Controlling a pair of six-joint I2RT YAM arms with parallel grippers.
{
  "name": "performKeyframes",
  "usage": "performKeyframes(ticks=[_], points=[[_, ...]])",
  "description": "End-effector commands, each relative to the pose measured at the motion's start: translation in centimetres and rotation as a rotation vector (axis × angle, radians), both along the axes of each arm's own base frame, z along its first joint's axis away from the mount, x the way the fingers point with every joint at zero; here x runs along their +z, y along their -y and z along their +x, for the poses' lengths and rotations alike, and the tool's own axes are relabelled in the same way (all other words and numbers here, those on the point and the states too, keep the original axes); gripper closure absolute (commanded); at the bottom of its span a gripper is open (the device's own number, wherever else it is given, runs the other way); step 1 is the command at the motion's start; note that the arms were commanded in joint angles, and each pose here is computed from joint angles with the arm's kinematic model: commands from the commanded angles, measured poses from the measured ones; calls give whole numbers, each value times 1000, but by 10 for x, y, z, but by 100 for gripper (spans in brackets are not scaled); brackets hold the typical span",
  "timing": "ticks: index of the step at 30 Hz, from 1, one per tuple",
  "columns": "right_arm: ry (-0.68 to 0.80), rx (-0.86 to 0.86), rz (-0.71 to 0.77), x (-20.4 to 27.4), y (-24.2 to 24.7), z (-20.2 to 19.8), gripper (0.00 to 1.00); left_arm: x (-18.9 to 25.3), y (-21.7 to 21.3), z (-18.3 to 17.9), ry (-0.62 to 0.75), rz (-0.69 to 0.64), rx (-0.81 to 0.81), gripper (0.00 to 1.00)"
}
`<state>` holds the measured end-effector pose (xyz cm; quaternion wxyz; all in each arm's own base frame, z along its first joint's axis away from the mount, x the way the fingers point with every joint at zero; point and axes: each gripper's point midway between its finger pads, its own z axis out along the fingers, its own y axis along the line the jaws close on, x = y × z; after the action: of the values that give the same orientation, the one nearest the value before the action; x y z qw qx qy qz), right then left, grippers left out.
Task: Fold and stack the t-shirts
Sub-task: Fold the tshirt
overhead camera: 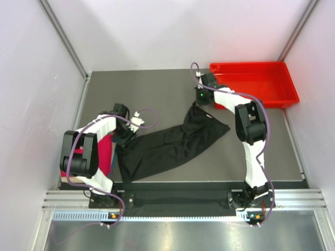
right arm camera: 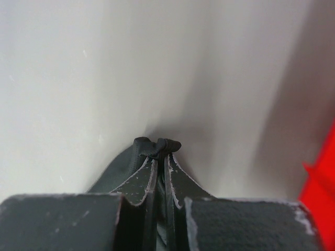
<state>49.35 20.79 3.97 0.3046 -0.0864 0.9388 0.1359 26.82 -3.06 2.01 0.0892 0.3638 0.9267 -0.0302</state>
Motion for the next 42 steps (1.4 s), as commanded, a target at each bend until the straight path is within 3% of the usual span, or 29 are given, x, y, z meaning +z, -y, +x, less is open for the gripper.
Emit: performKeyframes(ticks=[1, 11, 21, 30, 36, 40, 42], points=[[3, 28, 34, 10, -25, 16, 100, 9, 11, -12, -16, -46, -25, 58], [5, -50, 178, 12, -61, 73, 100, 1, 42, -28, -58, -31, -138, 58], [52, -158, 399, 9, -92, 114, 100, 15, 85, -90, -193, -139, -391, 58], [116, -141, 493, 12, -137, 123, 100, 36, 106, -148, -304, -253, -579, 55], [162, -95, 530, 18, -170, 120, 100, 42, 112, -163, -324, -289, -614, 54], [193, -85, 538, 24, -184, 119, 100, 49, 113, -161, -281, -301, -617, 48], [223, -97, 543, 28, -185, 123, 100, 55, 113, -158, -239, -301, -618, 40]])
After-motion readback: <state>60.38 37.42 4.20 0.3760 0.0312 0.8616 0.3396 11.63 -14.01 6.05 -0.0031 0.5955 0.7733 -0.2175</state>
